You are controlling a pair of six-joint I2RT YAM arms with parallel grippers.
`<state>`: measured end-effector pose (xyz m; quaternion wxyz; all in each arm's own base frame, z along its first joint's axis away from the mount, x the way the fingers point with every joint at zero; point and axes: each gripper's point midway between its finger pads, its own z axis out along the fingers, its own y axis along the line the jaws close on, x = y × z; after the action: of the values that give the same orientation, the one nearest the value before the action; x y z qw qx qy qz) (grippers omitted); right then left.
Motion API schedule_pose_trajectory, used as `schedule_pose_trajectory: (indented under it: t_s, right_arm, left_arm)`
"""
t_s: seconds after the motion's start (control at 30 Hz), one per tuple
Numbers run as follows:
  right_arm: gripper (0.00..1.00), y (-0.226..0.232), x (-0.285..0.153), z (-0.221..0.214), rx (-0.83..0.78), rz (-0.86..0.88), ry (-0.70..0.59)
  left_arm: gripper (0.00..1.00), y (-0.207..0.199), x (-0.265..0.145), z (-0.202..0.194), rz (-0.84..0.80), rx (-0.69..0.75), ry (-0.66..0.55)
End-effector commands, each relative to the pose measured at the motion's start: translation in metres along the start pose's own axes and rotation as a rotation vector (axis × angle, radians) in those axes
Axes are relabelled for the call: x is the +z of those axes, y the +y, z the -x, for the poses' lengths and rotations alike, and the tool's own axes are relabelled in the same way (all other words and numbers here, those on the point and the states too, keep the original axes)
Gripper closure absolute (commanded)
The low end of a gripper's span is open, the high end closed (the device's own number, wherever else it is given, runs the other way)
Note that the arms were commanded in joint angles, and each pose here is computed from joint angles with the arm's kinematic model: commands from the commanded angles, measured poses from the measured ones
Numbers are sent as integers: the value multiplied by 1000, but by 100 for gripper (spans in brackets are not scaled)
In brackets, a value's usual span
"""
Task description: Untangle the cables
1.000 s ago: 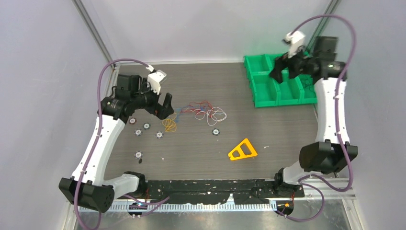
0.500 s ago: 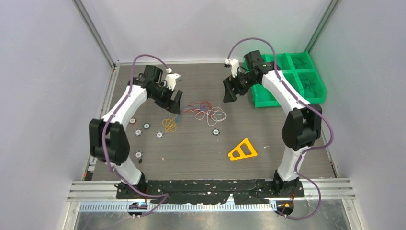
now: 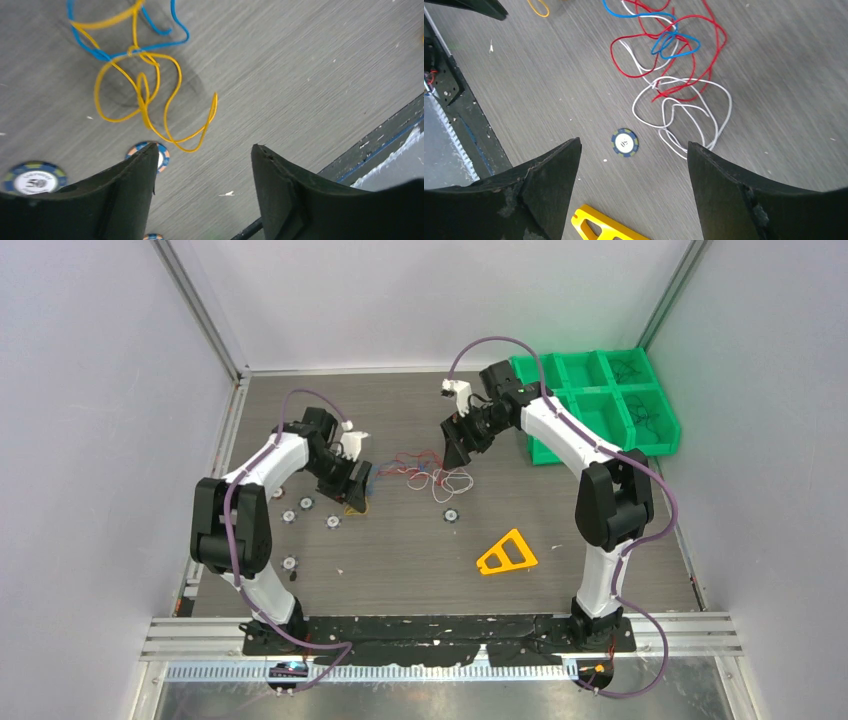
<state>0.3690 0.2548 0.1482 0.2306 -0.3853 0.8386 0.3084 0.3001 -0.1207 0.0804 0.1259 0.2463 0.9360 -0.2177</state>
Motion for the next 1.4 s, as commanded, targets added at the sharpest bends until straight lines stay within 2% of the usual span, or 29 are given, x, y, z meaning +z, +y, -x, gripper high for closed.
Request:
schedule_pose_trajectory:
  t_s: [0.0,0.1,0.17,0.2,0.23,0.33,0.4,0.5,0.6,0.67,0.77,0.87,0.97,1.27,1.37]
  right_arm:
    - [17,14,2,15,25,42,-78]
    - [20,18,5,19,58,58,-103]
    - [23,24,5,21,64,80,-118]
    - [25,27,4,20,63,86,-122]
    - [27,29,4,23,59,92,-137]
    - [32,37,-2,29,43,97,-181]
    - [34,41,-8,40,27,99,-223]
    - [35,47,-21,60,-9,96,-279]
    - [30,58,-38,78,-61,105,-343]
    - [21,66,-52,92,-105,107,-397]
    - [14,82,-74,113,-167,117,-487]
    - [5,106,-101,141,-248,128,-631]
    - [1,133,-115,164,-335,154,-730]
    - [1,214,-88,193,-593,239,-872]
    - [2,204,-66,211,-595,134,-925]
  left_arm:
    - [36,9,15,-7,23,-26,14]
    - [55,14,21,-5,32,-25,7]
    - [77,11,17,0,18,-9,-14]
    - [92,7,12,4,10,3,-32]
    - [100,0,4,9,-6,14,-59]
    - [100,-31,-34,27,-67,82,-173]
    - [100,-58,-73,40,-111,136,-248]
    - [100,-98,-145,72,-132,247,-436]
    - [100,-126,-193,96,-153,317,-584]
    - [100,-140,-214,109,-182,327,-657]
    - [100,-158,-237,124,-244,329,-718]
    - [100,-172,-254,135,-298,330,-770]
    - [100,-180,-265,144,-329,328,-817]
    - [100,-192,-277,154,-407,295,-845]
    - [100,-202,-284,151,-449,307,-850]
